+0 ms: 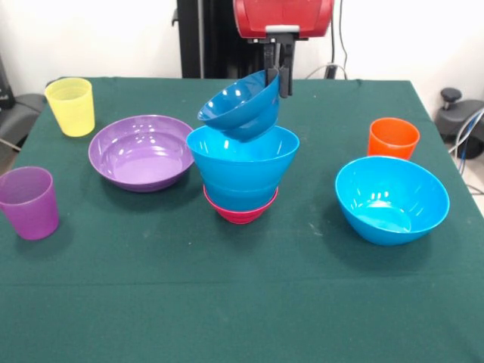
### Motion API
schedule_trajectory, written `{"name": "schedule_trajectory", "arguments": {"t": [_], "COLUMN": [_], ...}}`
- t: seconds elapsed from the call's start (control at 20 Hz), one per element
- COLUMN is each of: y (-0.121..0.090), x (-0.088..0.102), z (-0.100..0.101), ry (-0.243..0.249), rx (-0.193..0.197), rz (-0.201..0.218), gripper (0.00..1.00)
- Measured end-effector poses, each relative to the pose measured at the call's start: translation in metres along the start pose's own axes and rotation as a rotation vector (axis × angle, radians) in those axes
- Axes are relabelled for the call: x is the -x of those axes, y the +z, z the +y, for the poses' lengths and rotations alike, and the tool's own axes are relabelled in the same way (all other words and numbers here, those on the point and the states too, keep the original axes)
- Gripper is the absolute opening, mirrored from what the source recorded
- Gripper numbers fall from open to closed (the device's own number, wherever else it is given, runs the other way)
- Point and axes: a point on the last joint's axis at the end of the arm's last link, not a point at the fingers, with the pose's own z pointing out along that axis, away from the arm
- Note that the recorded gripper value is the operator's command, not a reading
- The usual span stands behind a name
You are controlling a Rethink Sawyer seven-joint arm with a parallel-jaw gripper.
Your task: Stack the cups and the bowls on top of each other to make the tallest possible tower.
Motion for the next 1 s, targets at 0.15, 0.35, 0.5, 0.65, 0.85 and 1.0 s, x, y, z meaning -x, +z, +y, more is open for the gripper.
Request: {"name": "schedule_trajectory", "arguments": {"t": [0.15,0.35,0.5,0.65,0.85,1.0], "y": [0.000,-0.001,-0.001,-0.001,-0.001,-0.001], "x": [0.002,0.003,0.004,0.004,0.004,0.004], "z": [-0.010,-0.022,-0.027,-0.028,-0.028,-0.028], "ry": [0.015,0.030,0.038,0.040,0.038,0.036], "rx": [-0.004,-0.009,-0.012,-0.012,-0.013,-0.014], "rz": [-0.001,-0.003,-0.004,-0.004,-0.004,-0.005], "gripper": [0.00,0.00,0.00,0.00,0.00,0.00]}}
